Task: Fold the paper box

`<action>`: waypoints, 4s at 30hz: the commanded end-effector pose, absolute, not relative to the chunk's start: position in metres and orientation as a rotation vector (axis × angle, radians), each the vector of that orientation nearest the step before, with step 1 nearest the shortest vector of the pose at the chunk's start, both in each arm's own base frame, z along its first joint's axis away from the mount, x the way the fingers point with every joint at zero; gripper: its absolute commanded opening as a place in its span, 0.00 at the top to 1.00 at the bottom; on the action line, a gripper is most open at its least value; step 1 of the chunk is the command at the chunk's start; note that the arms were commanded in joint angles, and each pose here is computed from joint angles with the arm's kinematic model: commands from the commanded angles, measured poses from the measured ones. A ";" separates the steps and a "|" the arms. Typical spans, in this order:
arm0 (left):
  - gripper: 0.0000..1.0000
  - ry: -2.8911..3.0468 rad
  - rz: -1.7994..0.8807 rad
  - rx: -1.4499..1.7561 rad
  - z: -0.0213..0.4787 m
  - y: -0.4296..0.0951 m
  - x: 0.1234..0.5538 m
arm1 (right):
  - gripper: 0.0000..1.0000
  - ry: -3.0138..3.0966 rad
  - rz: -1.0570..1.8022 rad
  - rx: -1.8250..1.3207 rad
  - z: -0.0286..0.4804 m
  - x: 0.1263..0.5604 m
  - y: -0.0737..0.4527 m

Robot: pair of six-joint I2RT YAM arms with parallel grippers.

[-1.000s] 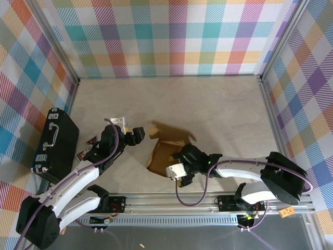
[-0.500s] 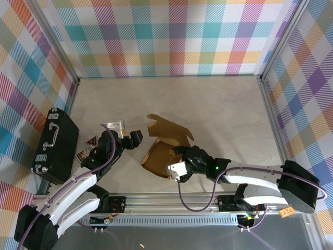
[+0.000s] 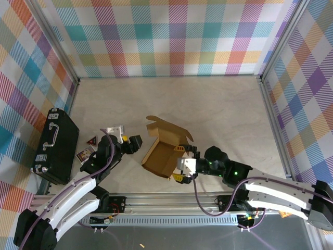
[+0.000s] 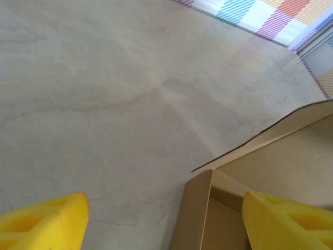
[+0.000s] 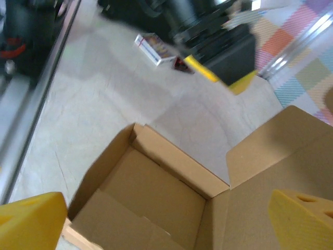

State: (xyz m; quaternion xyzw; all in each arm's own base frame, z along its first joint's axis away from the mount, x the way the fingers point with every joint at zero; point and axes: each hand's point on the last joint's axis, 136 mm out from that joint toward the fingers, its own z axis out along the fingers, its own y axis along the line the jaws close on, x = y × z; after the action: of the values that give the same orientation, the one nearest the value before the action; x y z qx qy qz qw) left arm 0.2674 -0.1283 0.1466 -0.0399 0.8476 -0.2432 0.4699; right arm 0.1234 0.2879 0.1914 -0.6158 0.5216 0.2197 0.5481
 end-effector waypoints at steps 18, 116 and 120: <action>0.32 2.263 -0.841 -0.084 0.093 -0.169 0.251 | 0.48 2.360 0.958 -0.241 0.110 0.139 0.235; 0.51 2.408 -0.819 -0.072 0.057 -0.202 0.252 | 0.95 2.744 -0.162 -0.274 0.015 0.269 0.255; 0.51 2.405 -0.817 -0.073 0.058 -0.201 0.252 | 1.00 2.729 -0.190 -0.288 0.017 0.268 0.253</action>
State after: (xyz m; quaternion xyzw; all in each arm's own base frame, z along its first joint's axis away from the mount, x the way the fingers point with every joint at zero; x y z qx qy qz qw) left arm 0.2492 -0.1958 0.0505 -0.0375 0.9080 -0.3019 0.2881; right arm 0.2784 0.2728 0.0273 -0.0841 0.9729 -0.0119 0.2151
